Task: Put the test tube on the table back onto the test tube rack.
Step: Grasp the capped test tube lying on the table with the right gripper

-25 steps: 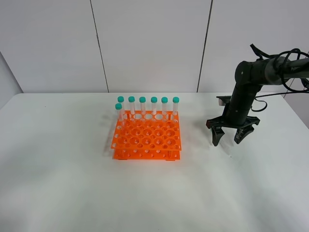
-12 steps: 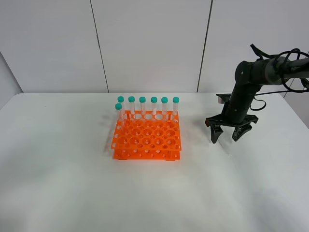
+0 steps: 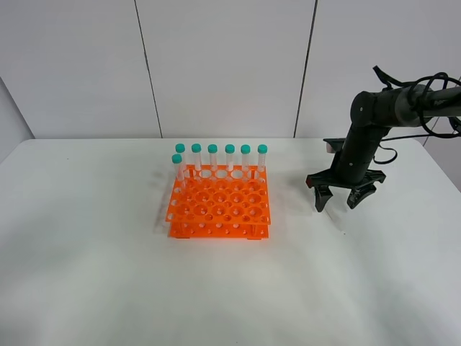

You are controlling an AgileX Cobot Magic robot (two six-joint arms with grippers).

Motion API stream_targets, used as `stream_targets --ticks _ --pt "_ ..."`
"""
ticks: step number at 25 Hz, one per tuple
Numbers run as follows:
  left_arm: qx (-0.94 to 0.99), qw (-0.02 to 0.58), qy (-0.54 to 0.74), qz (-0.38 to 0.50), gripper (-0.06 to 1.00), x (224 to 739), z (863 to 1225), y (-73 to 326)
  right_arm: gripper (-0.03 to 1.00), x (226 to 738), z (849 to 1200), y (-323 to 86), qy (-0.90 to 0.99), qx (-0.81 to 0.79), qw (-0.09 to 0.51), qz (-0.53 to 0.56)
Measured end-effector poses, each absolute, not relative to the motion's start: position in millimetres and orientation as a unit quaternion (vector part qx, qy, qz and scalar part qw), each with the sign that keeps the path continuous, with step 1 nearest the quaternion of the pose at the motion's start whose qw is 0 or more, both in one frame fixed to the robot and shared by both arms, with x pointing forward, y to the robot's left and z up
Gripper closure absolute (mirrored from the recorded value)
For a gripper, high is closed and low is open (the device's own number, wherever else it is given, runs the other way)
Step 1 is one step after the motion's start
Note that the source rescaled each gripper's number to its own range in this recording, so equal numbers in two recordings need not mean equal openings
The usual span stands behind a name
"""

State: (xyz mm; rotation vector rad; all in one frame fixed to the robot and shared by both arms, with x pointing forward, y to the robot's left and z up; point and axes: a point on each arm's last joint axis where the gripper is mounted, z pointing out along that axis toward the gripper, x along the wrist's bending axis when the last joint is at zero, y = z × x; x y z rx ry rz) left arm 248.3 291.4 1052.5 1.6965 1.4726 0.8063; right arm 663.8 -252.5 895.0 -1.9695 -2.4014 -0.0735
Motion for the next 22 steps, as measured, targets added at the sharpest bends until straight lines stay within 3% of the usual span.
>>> stream_targets --ticks 22 --pt "0.661 0.368 0.574 0.314 0.0 248.3 1052.5 291.4 0.11 660.9 876.8 -236.5 -0.782 -0.622 0.031 -0.004"
